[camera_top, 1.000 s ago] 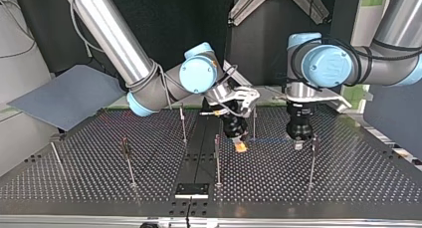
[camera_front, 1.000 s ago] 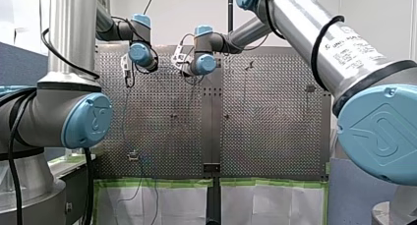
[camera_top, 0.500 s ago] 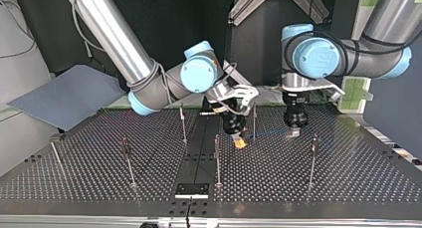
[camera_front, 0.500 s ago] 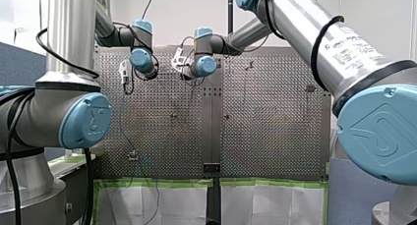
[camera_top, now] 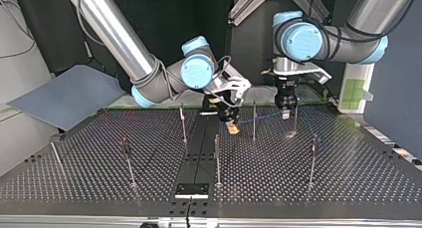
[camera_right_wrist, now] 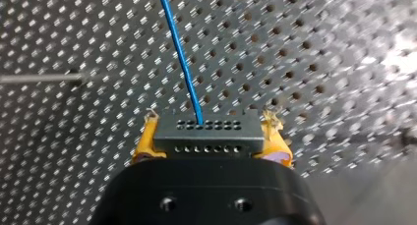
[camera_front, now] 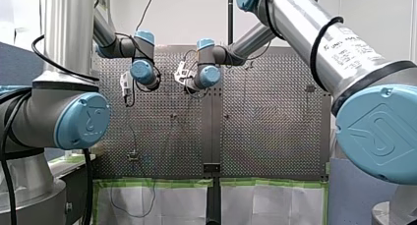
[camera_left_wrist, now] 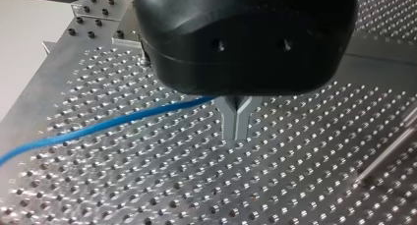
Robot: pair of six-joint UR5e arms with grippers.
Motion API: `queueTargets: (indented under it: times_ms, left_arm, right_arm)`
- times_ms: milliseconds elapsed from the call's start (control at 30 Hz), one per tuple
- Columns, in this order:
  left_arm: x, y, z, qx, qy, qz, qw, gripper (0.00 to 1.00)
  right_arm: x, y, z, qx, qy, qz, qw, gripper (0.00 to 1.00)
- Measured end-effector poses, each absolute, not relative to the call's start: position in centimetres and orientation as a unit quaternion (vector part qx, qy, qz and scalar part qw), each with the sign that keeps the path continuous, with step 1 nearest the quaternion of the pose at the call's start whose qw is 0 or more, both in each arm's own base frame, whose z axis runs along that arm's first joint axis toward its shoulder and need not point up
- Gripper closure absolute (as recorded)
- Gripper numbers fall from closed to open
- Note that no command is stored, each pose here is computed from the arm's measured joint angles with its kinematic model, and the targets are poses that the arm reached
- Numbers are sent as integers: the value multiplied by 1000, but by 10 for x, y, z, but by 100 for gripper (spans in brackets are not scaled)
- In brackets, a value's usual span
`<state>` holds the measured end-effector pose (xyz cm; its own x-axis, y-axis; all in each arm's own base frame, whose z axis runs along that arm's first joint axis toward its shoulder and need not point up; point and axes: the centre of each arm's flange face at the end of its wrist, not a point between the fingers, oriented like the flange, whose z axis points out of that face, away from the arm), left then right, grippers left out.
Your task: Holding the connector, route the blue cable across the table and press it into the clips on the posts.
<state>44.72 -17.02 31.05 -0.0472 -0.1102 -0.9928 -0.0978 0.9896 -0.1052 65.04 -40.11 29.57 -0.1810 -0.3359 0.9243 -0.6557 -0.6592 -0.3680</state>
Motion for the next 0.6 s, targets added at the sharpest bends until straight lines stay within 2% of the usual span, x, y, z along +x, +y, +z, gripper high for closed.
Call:
queueTargets:
  times_ms: [133,333,600]
  left_arm:
    - [441,-173,297,-77,726,-14,683,100]
    - [431,-177,258,-72,747,-12,661,100]
    - [437,-179,226,-73,754,-15,653,100]
  right_arm:
    - [644,-401,283,636,-400,649,122,100]
    - [635,-401,263,649,-405,632,126,100]
    - [627,-393,241,667,-404,612,130,100]
